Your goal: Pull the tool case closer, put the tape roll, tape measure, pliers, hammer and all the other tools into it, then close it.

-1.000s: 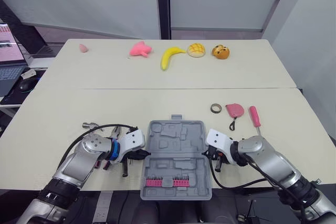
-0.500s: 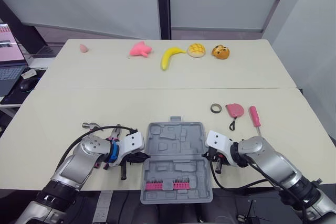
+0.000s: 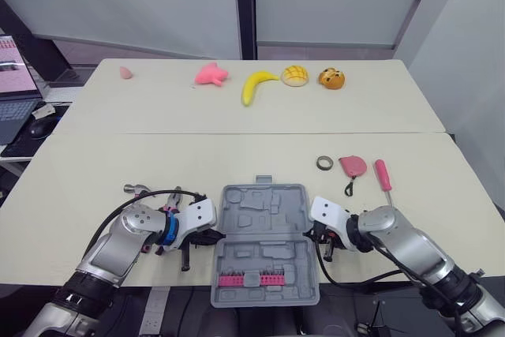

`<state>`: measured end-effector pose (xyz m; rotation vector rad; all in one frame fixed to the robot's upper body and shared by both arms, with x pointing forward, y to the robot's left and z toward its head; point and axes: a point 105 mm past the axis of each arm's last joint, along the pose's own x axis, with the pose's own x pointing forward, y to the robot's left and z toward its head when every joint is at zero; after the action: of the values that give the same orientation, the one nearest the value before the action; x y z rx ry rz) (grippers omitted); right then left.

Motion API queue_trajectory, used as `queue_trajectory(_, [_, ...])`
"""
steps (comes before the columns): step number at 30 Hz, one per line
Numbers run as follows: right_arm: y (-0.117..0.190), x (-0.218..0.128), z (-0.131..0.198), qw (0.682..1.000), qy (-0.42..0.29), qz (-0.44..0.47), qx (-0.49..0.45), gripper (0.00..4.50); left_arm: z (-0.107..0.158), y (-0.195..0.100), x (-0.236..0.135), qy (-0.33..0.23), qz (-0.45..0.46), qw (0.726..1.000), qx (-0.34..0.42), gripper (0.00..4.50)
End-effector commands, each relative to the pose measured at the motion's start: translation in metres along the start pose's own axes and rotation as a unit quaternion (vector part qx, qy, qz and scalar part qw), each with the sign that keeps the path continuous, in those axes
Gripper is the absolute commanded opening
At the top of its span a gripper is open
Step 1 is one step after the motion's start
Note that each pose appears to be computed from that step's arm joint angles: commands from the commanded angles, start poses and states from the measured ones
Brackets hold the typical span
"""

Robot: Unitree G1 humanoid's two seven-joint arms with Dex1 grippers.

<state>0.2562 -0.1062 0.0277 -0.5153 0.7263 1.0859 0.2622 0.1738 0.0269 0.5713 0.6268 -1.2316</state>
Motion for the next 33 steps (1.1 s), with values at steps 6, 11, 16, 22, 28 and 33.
queue_trajectory(6, [-0.020, -0.040, -0.009, 0.997, -0.028, -0.078, 0.002, 0.02, 0.002, 0.016, -0.043, -0.037, 0.049, 0.998, 0.008, 0.00])
queue_trajectory(11, [-0.041, -0.086, -0.004, 0.978, -0.098, -0.184, -0.026, 0.02, 0.001, 0.041, -0.107, -0.112, 0.176, 0.978, -0.018, 0.00])
queue_trajectory(16, [-0.057, -0.141, -0.010, 0.949, -0.153, -0.275, -0.004, 0.00, -0.044, 0.050, -0.178, -0.121, 0.305, 0.940, -0.094, 0.58])
queue_trajectory(22, [-0.058, -0.177, -0.034, 0.940, -0.155, -0.303, 0.020, 1.19, -0.093, 0.024, -0.212, -0.109, 0.353, 0.911, -0.184, 2.43])
queue_trajectory(28, [-0.048, -0.181, -0.054, 0.949, -0.141, -0.280, 0.039, 2.41, -0.105, 0.005, -0.206, -0.108, 0.340, 0.908, -0.219, 4.28])
queue_trajectory(33, [-0.044, -0.179, -0.068, 0.952, -0.135, -0.272, 0.051, 3.60, -0.104, 0.003, -0.201, -0.108, 0.338, 0.908, -0.224, 4.50])
